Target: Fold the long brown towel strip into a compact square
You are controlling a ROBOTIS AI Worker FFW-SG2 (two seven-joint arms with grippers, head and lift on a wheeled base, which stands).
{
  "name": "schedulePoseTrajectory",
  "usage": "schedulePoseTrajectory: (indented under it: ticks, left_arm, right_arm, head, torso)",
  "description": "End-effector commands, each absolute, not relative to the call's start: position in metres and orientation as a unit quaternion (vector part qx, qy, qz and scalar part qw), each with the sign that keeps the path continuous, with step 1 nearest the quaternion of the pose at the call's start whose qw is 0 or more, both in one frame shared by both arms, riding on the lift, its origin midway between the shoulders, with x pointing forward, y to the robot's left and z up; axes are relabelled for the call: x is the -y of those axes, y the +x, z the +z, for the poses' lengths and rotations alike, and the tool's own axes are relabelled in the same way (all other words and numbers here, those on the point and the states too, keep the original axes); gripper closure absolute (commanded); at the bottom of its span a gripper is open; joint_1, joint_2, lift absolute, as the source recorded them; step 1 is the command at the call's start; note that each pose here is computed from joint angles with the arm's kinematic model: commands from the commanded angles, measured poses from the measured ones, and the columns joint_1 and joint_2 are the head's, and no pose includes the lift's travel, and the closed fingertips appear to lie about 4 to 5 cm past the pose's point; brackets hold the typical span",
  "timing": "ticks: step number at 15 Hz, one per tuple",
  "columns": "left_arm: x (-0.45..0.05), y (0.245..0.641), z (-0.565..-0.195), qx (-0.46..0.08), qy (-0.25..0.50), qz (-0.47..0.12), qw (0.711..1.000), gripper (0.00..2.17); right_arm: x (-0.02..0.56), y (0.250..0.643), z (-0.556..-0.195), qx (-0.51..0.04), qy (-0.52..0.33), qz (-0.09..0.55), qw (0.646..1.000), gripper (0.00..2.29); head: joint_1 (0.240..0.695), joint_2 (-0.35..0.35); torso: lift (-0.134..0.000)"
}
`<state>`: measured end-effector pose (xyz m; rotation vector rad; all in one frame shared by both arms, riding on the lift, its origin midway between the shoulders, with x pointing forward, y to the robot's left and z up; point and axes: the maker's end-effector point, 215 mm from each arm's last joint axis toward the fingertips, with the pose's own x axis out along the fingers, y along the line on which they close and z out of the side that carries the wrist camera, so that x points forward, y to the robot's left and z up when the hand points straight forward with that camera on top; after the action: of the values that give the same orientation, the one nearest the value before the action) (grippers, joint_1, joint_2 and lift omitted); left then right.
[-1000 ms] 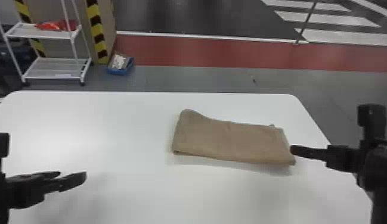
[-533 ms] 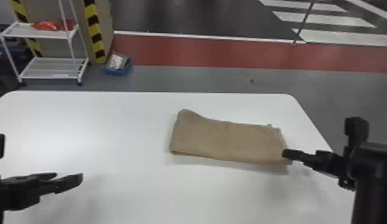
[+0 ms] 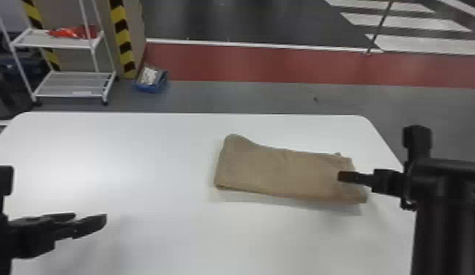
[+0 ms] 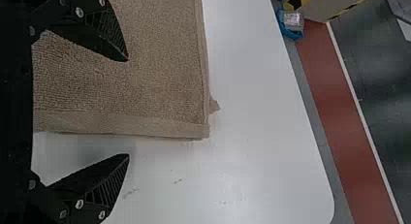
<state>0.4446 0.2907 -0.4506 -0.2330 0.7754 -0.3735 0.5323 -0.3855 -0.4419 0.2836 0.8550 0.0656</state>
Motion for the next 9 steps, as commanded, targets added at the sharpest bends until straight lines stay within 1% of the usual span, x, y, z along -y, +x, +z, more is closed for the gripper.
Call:
schedulePoseTrajectory:
  ticks: [1, 4, 5, 7, 9]
  left_arm:
    - [-0.2947, 0.4426, -0.4535, -0.376, -0.116, -0.178, 0.902, 0.09]
    - [-0.2985, 0.442, -0.4562, -0.377, -0.117, -0.175, 0.902, 0.09]
    - [-0.2987, 0.442, -0.4574, -0.378, -0.118, -0.175, 0.901, 0.09]
    - [-0.2937, 0.4448, -0.4566, -0.376, -0.118, -0.179, 0.901, 0.09]
    - [-0.2941, 0.445, -0.4573, -0.377, -0.118, -0.178, 0.901, 0.09]
  right_arm:
    - [0.3835, 0.5383, -0.453, -0.42, 0.103, 0.039, 0.901, 0.28]
    - [0.3847, 0.5362, -0.4578, -0.421, 0.099, 0.04, 0.901, 0.28]
    - [0.3856, 0.5344, -0.4592, -0.421, 0.101, 0.04, 0.901, 0.33]
    - [0.3835, 0.5353, -0.4575, -0.415, 0.109, 0.045, 0.902, 0.54]
    - [0.3844, 0.5425, -0.4494, -0.395, 0.106, 0.055, 0.911, 0.82]
  head:
    - [0.695, -0.108]
    - [0.695, -0.102]
    - [0.695, -0.1]
    - [0.695, -0.099]
    - [0.695, -0.1]
  torso:
    - [-0.125]
    - [-0.125]
    - [-0.125]
    - [-0.125]
    - [-0.125]
